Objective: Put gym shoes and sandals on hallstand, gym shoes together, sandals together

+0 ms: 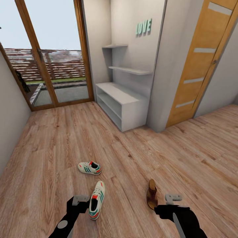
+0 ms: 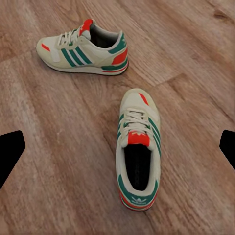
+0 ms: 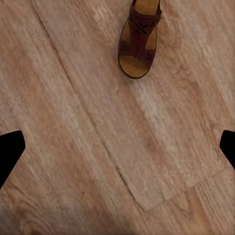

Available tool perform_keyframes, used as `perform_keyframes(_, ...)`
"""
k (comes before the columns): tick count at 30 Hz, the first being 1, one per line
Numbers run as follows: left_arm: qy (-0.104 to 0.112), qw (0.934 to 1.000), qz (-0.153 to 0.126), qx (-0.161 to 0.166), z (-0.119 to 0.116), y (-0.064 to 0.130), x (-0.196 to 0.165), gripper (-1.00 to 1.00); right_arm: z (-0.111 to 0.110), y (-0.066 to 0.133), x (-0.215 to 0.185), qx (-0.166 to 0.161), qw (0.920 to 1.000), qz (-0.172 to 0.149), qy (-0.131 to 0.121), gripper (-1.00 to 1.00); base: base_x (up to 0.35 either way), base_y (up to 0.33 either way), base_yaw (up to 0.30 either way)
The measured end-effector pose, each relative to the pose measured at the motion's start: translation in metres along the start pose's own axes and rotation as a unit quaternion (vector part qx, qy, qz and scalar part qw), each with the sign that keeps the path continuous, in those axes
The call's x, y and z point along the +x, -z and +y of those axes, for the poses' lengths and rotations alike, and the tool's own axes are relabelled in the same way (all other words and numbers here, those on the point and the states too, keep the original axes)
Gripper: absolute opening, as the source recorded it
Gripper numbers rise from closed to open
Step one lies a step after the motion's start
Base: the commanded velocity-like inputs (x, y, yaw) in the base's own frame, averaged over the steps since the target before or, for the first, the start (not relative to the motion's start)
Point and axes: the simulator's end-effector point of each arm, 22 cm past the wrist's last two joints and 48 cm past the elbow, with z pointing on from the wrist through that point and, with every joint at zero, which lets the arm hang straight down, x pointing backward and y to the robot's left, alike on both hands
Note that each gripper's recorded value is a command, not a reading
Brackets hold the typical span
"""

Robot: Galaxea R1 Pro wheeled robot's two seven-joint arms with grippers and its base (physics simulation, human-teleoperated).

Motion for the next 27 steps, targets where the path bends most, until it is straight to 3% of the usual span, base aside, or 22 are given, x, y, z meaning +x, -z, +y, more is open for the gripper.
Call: perform_keyframes(27,0.001,0.9998,0.021,0.0,-0.003,-0.029,0.078,1.0,0.004,-0.06,0.052,-0.002,0.9998,0.021,0.003,1.0,0.0,0.0,-0.018)
